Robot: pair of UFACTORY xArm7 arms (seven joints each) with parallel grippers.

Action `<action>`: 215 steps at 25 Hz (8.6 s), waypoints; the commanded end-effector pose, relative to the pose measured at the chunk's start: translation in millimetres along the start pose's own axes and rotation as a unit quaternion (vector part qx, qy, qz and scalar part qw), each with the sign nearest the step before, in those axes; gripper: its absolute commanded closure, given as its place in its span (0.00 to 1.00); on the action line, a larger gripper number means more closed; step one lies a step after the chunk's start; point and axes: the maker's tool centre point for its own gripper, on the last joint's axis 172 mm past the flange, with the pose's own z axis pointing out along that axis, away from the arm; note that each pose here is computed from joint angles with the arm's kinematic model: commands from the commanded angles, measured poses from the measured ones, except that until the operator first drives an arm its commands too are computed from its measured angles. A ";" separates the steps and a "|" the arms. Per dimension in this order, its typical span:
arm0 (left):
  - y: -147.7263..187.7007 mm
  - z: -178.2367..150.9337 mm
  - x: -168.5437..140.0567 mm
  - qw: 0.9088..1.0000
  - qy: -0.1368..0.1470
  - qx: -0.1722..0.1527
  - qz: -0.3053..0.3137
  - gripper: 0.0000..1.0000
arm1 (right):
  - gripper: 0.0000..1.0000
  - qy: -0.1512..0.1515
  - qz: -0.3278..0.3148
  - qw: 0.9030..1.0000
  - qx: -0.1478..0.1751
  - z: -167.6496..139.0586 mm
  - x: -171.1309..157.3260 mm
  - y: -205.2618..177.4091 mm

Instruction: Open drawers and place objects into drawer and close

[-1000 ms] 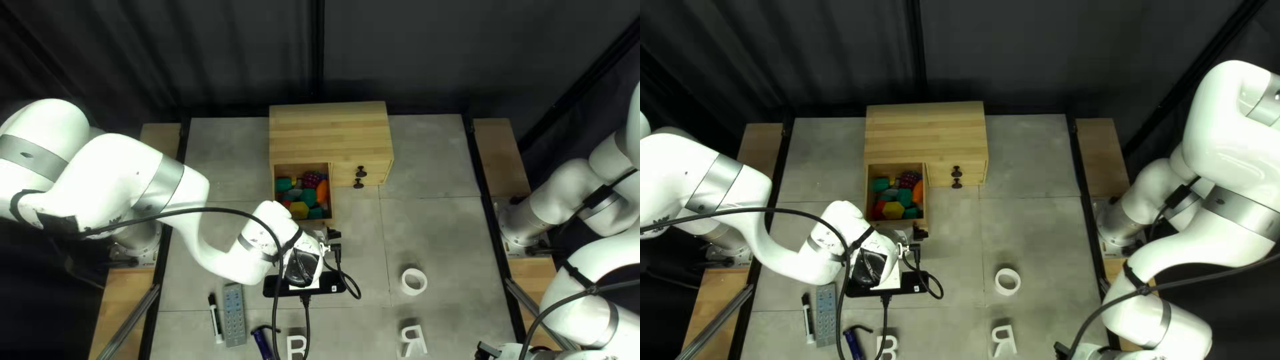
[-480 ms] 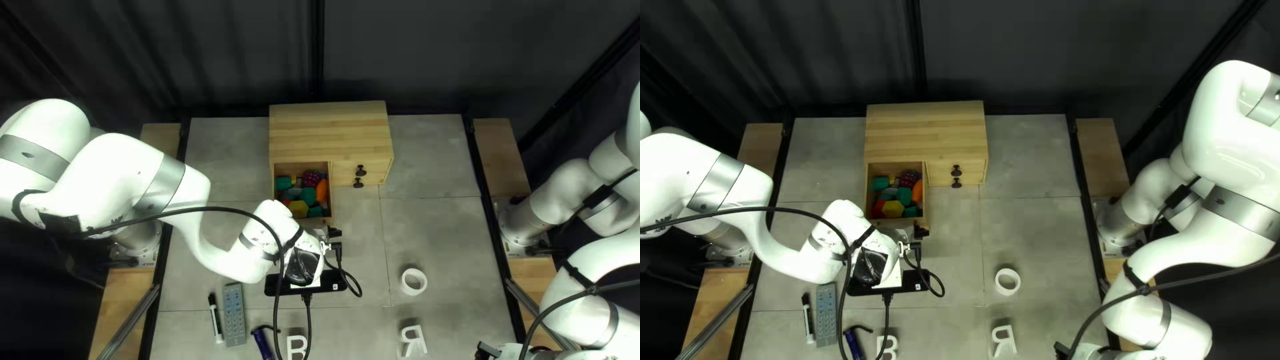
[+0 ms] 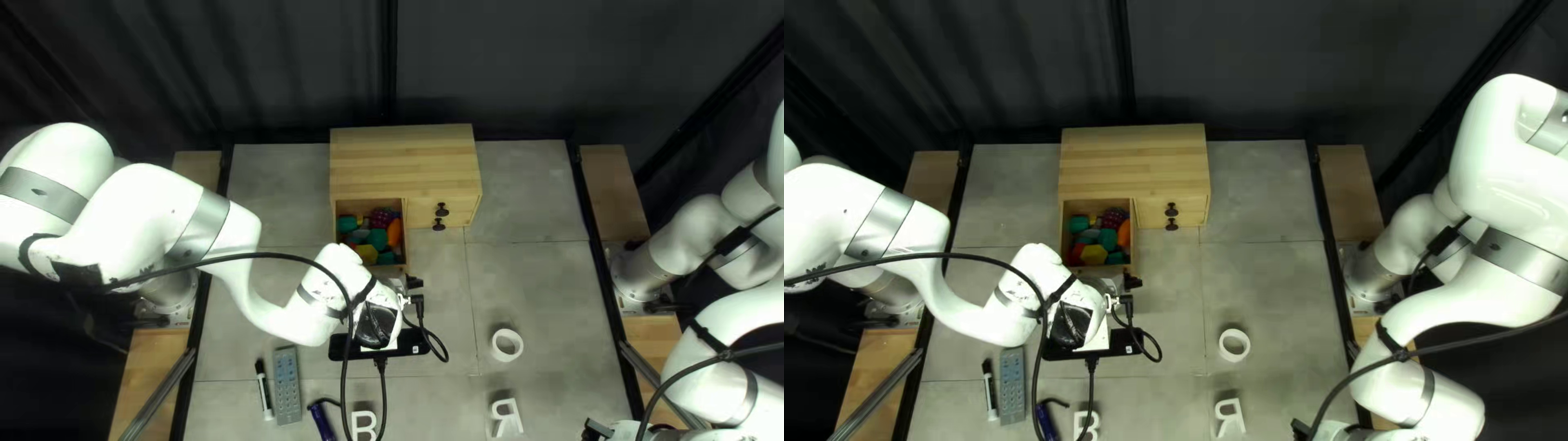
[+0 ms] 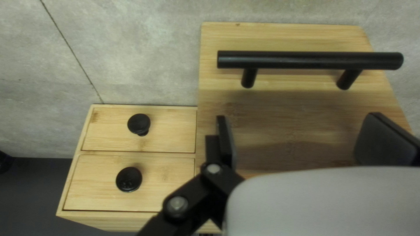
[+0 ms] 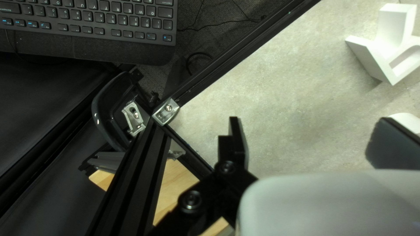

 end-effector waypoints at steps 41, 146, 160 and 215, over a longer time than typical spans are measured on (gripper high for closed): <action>15.1 15.9 -22.9 1.000 0.005 -0.011 -0.005 0.00 | 0.00 0.000 0.000 1.000 0.000 0.0 0.0 0.0; 15.7 75.7 -103.7 0.999 -0.035 -0.025 -0.005 0.00 | 0.00 0.000 0.000 1.000 0.000 0.0 0.0 0.0; 17.1 84.0 -121.3 0.998 -0.046 -0.032 -0.010 0.00 | 0.00 0.000 0.000 1.000 0.000 0.0 0.0 0.0; 173.4 -39.9 24.3 0.988 -0.011 -0.051 0.147 0.00 | 0.00 0.000 0.000 1.000 0.000 0.0 0.0 0.0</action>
